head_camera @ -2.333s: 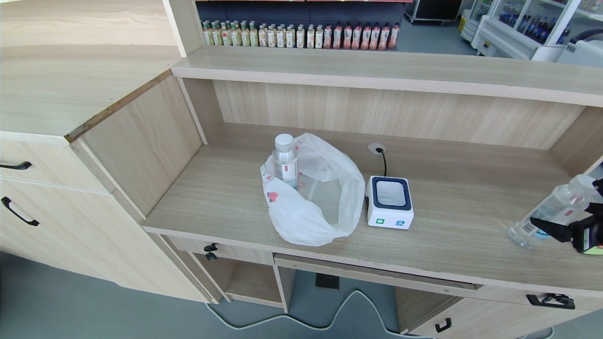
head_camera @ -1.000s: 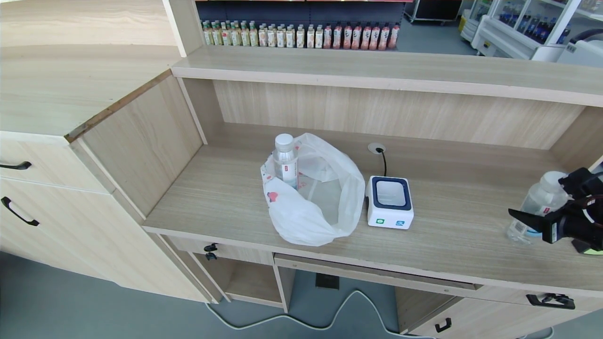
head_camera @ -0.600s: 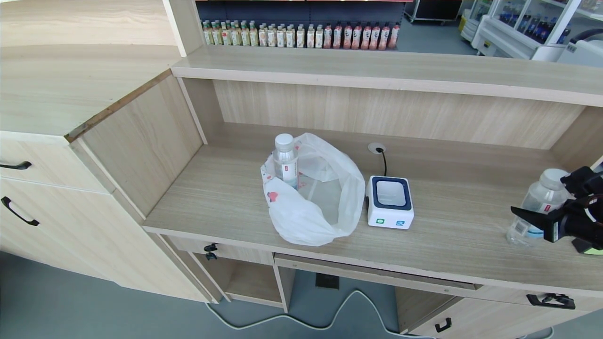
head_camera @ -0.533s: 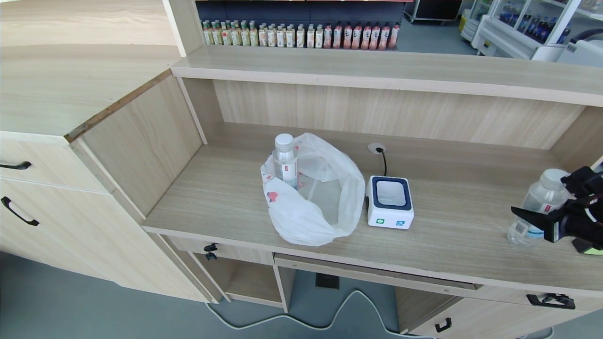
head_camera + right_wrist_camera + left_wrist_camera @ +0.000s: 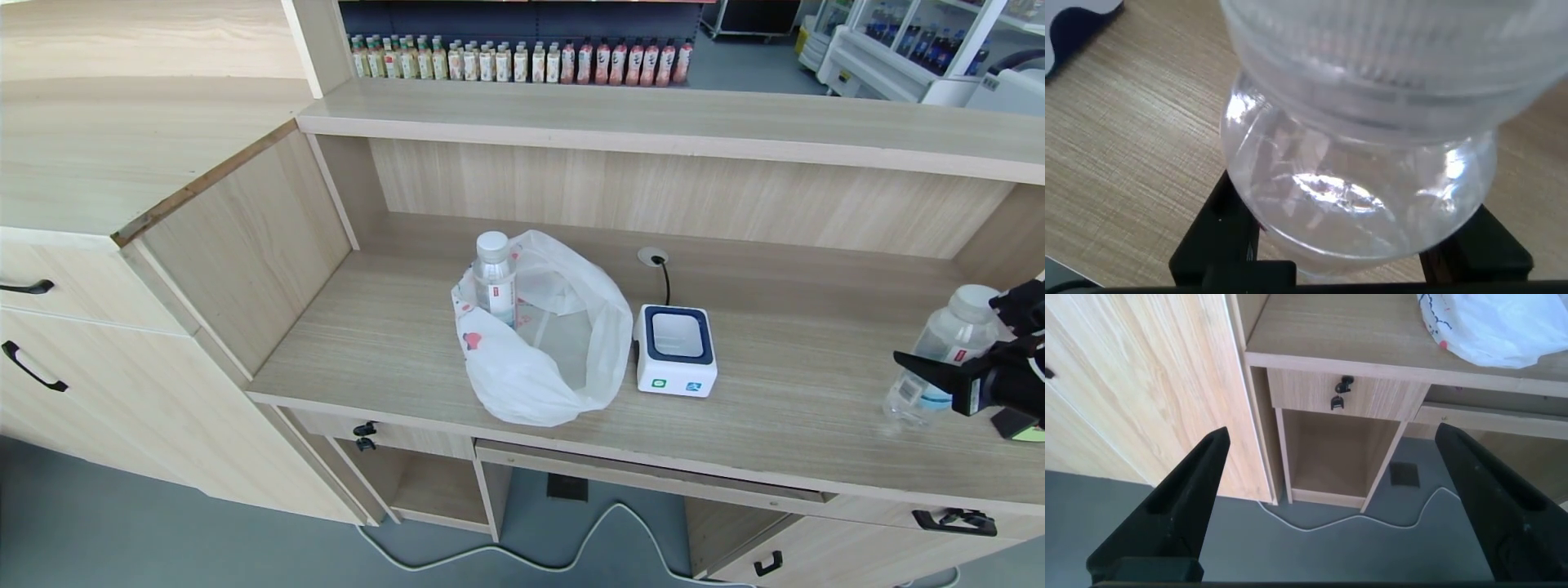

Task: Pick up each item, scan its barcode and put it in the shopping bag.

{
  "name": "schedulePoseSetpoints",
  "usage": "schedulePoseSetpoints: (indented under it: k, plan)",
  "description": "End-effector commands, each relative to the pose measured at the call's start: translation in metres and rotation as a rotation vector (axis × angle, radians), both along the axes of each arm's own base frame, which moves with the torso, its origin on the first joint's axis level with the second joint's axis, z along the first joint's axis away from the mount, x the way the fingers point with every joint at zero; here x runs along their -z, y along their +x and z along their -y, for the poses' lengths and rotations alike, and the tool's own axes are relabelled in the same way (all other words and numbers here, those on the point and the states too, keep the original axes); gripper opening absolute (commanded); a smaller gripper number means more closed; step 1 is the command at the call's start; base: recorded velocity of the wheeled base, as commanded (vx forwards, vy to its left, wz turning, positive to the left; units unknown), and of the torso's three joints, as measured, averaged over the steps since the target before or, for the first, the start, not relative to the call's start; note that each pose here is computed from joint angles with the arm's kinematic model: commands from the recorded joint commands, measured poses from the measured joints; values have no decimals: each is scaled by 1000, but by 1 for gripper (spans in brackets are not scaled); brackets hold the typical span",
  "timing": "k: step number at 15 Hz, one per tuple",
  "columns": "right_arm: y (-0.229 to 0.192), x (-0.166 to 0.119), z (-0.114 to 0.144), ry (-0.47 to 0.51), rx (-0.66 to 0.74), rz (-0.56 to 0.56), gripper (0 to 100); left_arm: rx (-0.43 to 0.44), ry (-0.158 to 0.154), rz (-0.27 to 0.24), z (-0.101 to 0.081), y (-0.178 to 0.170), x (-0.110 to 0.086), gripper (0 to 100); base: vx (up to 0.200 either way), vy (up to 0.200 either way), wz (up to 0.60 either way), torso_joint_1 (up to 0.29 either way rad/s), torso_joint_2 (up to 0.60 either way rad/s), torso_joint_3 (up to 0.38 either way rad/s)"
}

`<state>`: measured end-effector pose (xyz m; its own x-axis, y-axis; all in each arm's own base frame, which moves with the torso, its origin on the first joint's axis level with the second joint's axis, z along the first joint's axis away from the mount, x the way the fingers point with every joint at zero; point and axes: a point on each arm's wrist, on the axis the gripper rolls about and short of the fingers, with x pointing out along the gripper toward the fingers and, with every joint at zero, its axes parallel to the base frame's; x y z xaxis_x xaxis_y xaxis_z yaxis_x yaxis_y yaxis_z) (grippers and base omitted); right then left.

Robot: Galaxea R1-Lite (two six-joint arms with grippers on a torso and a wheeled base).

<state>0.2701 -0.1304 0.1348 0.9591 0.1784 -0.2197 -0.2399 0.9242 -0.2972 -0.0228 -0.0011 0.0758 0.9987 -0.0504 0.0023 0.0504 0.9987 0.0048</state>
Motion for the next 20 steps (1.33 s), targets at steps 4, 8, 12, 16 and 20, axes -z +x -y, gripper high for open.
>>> schedulePoseSetpoints:
  k: [4,8,12,16,20]
  plan:
    - [-7,-85,-53,265,-132,151,0,0,0,1,0,0,0,100,0,0,0,0,0,0]
    - [-30,-190,-131,432,-437,258,0,0,0,1,0,0,0,100,0,0,0,0,0,0]
    - [-83,-259,-194,522,-748,214,0,0,0,1,0,0,0,100,0,0,0,0,0,0]
    - [-105,-266,-216,542,-888,161,0,0,0,1,0,0,0,100,0,0,0,0,0,0]
    - [-132,-262,-226,553,-980,53,0,0,0,1,0,0,0,100,0,0,0,0,0,0]
